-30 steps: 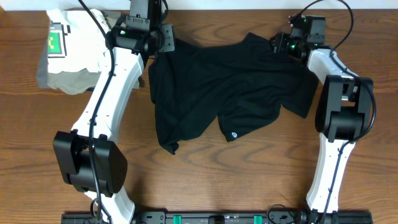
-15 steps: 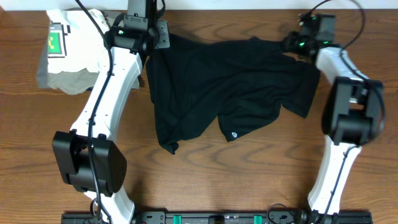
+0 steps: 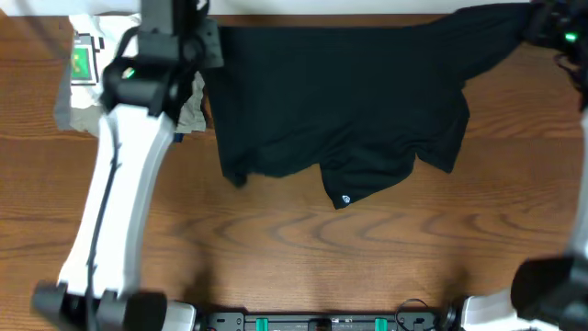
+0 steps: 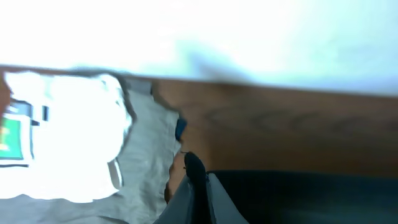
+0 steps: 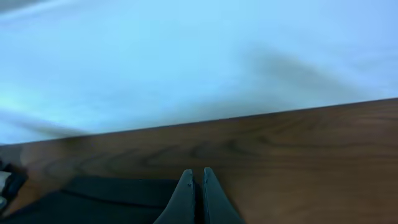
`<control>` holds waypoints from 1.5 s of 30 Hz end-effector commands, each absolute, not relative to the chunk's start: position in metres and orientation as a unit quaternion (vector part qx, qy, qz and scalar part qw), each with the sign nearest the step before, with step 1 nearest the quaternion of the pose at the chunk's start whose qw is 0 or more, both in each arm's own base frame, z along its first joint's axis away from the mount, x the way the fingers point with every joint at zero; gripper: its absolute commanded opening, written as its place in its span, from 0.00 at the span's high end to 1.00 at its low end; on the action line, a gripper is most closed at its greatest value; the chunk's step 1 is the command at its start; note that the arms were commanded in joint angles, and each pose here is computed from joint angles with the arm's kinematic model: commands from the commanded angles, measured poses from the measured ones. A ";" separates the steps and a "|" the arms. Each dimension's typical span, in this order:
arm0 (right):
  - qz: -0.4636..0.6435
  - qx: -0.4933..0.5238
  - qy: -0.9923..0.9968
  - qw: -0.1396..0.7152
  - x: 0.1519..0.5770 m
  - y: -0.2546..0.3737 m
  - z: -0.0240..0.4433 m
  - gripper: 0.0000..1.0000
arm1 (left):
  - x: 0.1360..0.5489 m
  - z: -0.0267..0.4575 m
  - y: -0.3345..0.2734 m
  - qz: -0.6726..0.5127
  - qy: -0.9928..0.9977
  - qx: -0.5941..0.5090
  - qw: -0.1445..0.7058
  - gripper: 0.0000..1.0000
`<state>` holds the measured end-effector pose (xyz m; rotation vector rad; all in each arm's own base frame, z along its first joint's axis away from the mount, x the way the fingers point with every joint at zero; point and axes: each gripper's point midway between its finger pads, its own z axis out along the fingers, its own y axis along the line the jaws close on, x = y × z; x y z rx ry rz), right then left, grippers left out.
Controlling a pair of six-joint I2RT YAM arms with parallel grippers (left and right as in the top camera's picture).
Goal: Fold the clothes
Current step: 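Lift the shirt with both grippers, shake it out and lay it flat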
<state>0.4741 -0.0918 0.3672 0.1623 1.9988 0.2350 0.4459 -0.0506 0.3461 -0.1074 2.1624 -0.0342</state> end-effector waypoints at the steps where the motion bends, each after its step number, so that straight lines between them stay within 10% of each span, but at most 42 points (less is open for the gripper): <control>1: 0.054 0.069 0.816 0.571 0.437 -0.111 0.412 0.99 | 0.420 0.388 -0.037 0.002 0.859 -0.051 0.510 0.94; 14: -0.030 0.091 0.733 0.674 0.280 -0.121 0.526 0.99 | 0.271 0.499 -0.013 -0.031 0.774 -0.061 0.630 0.94; 22: -0.041 0.062 0.743 0.666 0.266 -0.114 0.528 0.99 | 0.222 0.519 -0.004 -0.040 0.744 -0.064 0.664 0.94; 45: 0.117 0.106 0.907 0.391 0.387 -0.177 0.299 0.99 | 0.445 0.299 -0.042 0.020 0.917 -0.045 0.396 0.94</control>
